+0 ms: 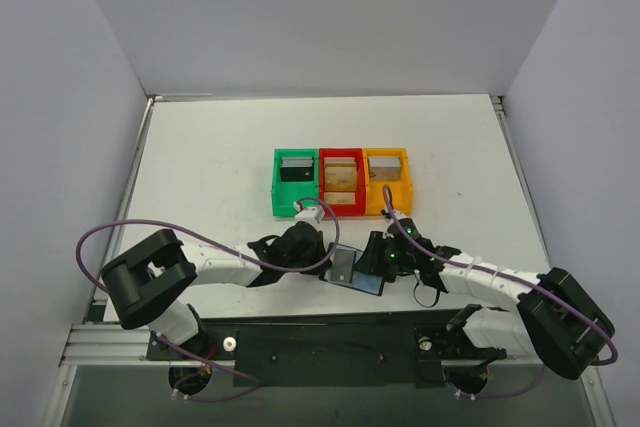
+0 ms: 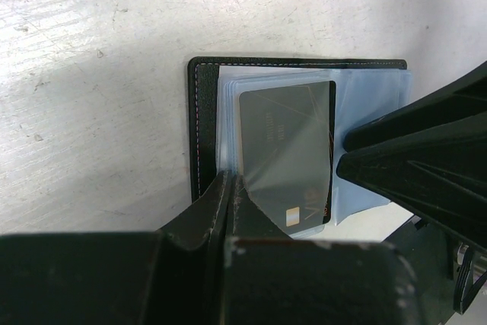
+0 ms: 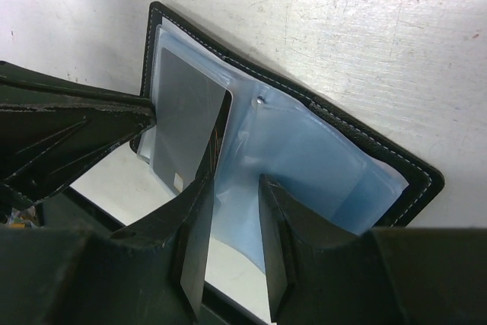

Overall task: Take the credit cards out of the card holder
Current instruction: Remove the credit card from the card holder.

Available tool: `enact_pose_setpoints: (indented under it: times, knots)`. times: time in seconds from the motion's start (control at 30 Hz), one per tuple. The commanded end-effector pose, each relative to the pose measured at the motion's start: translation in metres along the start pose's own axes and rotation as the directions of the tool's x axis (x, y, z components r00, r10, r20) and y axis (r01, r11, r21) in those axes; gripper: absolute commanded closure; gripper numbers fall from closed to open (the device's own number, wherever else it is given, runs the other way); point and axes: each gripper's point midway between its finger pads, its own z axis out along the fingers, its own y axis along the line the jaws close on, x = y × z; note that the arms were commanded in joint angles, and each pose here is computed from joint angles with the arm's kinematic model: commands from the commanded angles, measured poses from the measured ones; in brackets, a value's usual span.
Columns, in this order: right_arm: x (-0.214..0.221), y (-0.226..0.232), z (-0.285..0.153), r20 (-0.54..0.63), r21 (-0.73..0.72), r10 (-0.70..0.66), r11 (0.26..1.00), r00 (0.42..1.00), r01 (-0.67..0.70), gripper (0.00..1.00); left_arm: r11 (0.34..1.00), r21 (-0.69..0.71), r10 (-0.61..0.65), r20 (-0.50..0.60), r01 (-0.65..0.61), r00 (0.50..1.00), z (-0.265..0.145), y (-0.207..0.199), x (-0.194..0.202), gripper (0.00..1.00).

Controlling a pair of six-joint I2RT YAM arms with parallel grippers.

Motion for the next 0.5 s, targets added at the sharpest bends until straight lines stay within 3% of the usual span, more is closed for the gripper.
enact_pose_setpoints:
  times: [0.0,0.33,0.47]
  knots:
    - [0.011,-0.018,0.003,-0.042,0.080,-0.001,0.997,0.999,0.005,0.73,0.999,-0.018,0.038,-0.078,-0.040,0.996,0.004,0.005,0.024,1.00]
    - [0.006,-0.038,-0.009,0.004,0.185,-0.018,0.983,1.000,0.017,0.76,0.999,-0.022,0.040,-0.086,-0.043,0.995,0.006,0.005,0.028,1.00]
    - [0.007,-0.035,-0.011,0.017,0.152,-0.008,0.988,1.000,0.005,0.76,0.999,-0.030,0.042,-0.089,-0.045,0.995,0.007,0.006,0.029,1.00]
